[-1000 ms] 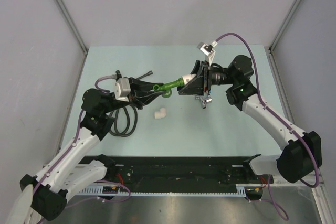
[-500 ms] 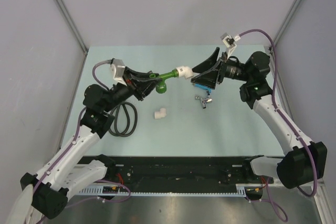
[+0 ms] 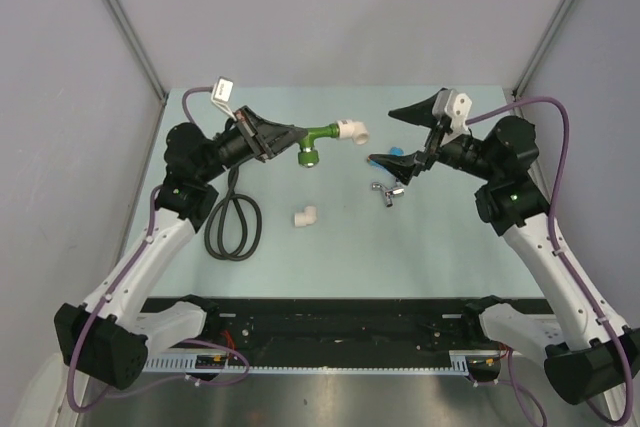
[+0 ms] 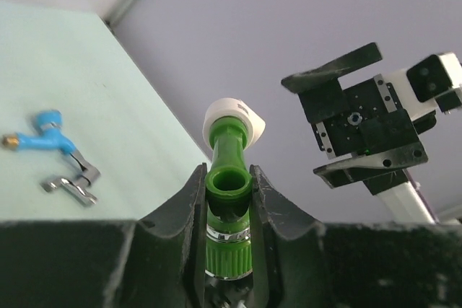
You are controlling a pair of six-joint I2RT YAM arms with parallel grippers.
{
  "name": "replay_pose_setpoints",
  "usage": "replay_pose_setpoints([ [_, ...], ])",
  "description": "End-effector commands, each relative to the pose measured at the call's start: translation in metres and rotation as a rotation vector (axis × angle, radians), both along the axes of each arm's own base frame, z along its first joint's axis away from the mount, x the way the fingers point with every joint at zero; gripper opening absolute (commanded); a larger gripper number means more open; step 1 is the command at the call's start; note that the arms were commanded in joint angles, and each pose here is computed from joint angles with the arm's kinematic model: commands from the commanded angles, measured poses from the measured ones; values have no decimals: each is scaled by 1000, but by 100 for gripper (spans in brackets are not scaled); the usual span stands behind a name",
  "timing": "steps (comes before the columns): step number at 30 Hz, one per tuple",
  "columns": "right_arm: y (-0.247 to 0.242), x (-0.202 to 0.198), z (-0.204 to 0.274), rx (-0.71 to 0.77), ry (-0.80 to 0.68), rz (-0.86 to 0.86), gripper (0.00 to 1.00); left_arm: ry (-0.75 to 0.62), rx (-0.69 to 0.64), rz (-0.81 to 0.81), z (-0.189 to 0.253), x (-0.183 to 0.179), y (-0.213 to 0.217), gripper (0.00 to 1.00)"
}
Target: Install the water faucets
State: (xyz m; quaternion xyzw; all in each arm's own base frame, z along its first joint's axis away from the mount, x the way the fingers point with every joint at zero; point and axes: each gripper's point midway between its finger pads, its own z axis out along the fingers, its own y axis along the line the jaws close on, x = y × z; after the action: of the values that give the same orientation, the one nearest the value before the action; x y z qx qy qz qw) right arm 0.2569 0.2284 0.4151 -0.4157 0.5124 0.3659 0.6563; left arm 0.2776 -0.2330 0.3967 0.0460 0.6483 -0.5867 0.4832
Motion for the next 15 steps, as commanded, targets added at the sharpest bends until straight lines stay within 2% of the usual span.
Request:
replay_pose_setpoints([
  [1, 4, 7, 1, -125, -246, -77, 100, 64, -94, -157, 28, -19, -11, 0],
  [5, 19, 6, -4, -173, -333, -57, 99, 80, -112, -167, 28, -17, -12, 0],
  [15, 45, 13, -27, -270, -390, -51, 100, 93, -140, -199, 33, -21, -13, 0],
])
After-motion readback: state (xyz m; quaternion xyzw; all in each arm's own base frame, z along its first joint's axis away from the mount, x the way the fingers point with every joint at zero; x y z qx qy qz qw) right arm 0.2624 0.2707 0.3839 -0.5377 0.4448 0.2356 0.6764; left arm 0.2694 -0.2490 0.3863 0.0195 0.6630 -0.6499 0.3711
